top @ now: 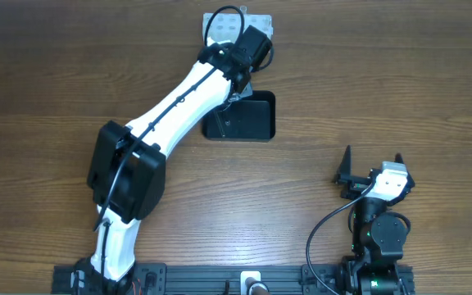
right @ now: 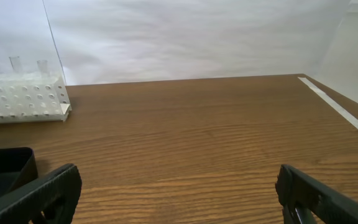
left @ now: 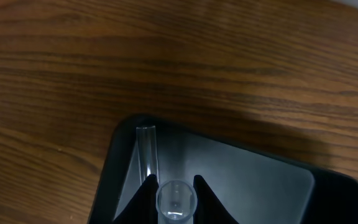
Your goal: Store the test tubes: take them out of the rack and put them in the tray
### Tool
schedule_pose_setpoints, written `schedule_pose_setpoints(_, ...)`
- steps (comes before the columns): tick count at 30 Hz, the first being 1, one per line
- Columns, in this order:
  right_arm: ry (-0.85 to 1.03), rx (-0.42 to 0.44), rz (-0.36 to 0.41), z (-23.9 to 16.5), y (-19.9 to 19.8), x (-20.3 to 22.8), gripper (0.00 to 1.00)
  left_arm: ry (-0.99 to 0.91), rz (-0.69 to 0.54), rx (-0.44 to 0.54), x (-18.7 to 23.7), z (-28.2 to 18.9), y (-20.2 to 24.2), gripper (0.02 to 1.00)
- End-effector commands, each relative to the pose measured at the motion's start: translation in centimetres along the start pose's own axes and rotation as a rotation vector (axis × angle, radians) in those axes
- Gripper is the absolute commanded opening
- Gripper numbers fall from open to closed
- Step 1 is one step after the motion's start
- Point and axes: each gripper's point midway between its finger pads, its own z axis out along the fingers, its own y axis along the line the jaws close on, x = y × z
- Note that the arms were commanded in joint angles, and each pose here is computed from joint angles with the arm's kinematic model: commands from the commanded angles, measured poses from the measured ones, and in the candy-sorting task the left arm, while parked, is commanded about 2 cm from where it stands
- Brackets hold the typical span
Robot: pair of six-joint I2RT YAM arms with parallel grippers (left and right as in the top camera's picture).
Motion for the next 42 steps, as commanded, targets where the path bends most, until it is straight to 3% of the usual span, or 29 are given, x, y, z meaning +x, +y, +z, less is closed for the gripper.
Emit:
schedule_pose_setpoints(1, 0.002, 0.002, -0.004, 0.0, -0.1, 0.2, 0.993, 0.023, 0.034, -0.034, 1.1, 2.6, -0.2, 0.040)
schedule_pose_setpoints(25, 0.002, 0.002, -0.004, 0.0, -0.1, 0.2, 0.991, 0.048, 0.069, -0.050, 2.0, 4.8, -0.4, 0.145)
schedule_pose_setpoints(31, 0.002, 0.002, -0.004, 0.0, -0.1, 0.2, 0.991, 0.042, 0.065, -0.043, 1.9, 4.8, -0.6, 0.316)
schedule_pose_setpoints(36, 0.002, 0.002, -0.004, 0.0, -0.1, 0.2, 0.991, 0.008, 0.046, -0.016, 0.6, 3.4, -0.8, 0.340)
schedule_pose_setpoints(38, 0.002, 0.002, -0.004, 0.0, -0.1, 0.2, 0.991, -0.069, 0.013, 0.013, -1.8, 1.1, -0.9, 0.378)
schedule_pose_setpoints(42, 0.002, 0.002, -0.004, 0.0, -0.1, 0.2, 0.993, -0.265, -0.050, 0.038, -6.9, -3.4, -1.7, 0.630)
